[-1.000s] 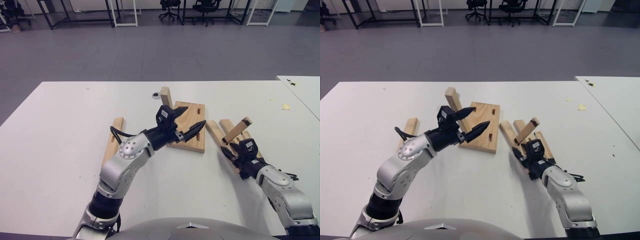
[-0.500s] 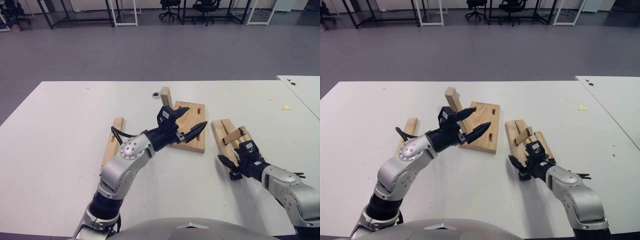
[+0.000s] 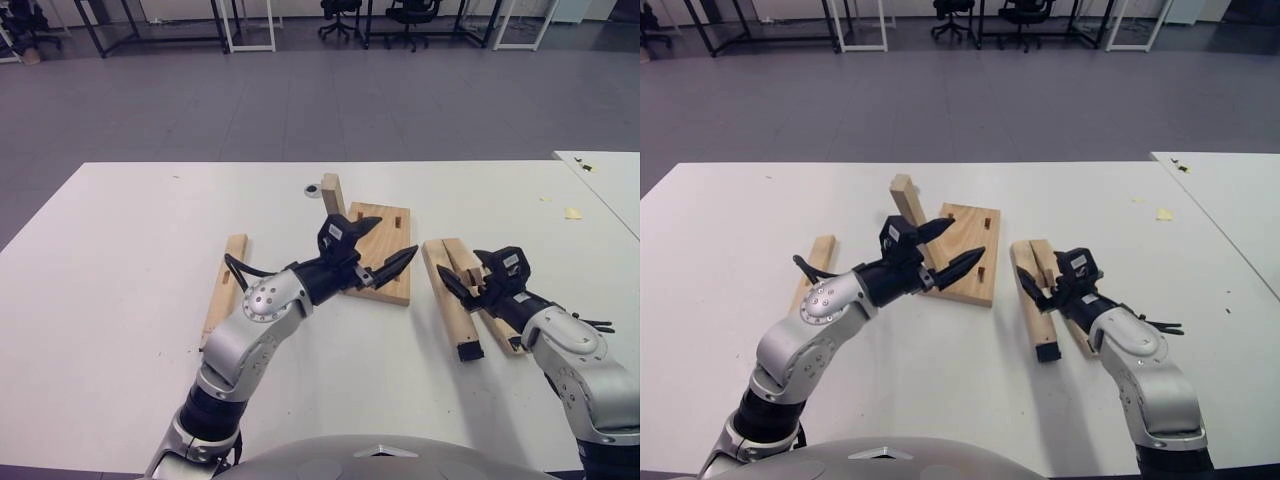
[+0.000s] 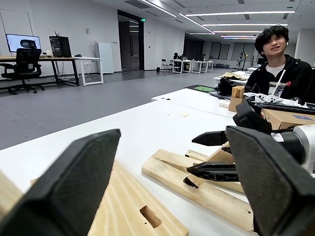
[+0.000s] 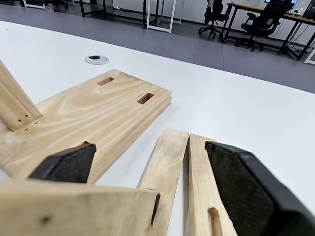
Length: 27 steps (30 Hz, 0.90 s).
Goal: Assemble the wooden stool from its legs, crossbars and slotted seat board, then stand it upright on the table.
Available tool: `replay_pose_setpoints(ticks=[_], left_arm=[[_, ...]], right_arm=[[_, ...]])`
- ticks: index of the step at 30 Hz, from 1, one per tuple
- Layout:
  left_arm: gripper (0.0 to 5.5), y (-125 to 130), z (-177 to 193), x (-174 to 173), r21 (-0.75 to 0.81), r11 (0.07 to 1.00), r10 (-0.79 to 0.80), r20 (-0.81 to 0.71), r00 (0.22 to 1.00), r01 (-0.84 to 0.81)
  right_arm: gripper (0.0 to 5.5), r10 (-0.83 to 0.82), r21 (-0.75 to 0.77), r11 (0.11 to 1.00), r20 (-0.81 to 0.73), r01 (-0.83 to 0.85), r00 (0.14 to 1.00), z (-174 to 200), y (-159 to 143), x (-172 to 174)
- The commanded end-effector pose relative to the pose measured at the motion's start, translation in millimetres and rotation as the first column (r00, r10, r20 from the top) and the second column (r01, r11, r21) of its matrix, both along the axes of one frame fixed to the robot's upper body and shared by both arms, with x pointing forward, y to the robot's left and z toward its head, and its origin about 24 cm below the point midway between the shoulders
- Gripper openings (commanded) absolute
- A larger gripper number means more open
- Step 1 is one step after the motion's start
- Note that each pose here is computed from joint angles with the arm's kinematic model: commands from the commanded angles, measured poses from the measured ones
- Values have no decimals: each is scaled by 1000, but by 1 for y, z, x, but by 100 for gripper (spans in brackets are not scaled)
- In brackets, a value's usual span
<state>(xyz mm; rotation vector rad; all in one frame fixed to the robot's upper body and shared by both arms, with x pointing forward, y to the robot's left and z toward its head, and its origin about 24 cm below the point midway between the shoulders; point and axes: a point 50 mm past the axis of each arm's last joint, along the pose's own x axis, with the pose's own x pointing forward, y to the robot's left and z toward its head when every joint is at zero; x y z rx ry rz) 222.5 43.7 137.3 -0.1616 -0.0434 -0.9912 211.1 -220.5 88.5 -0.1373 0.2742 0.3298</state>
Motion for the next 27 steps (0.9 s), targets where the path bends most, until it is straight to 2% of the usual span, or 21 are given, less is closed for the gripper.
replay_pose_setpoints(ticks=[1,2,9,27], left_arm=[[393,0,-1,-1,6,1000,9,5,1000,-9],[393,-1,-1,-1,6,1000,9,5,1000,-9],[393,-2,-1,-2,3,1000,8,3,1000,-8],[393,-5,0,-1,-3,1000,7,6,1000,-7]], right_arm=[[367,-14,17,1000,49,13,999,5,3,4],[349,-18,23,1000,68,16,998,8,3,5],[349,-39,62,998,160,29,986,26,2,15],[349,-30,104,995,221,7,975,45,7,30]])
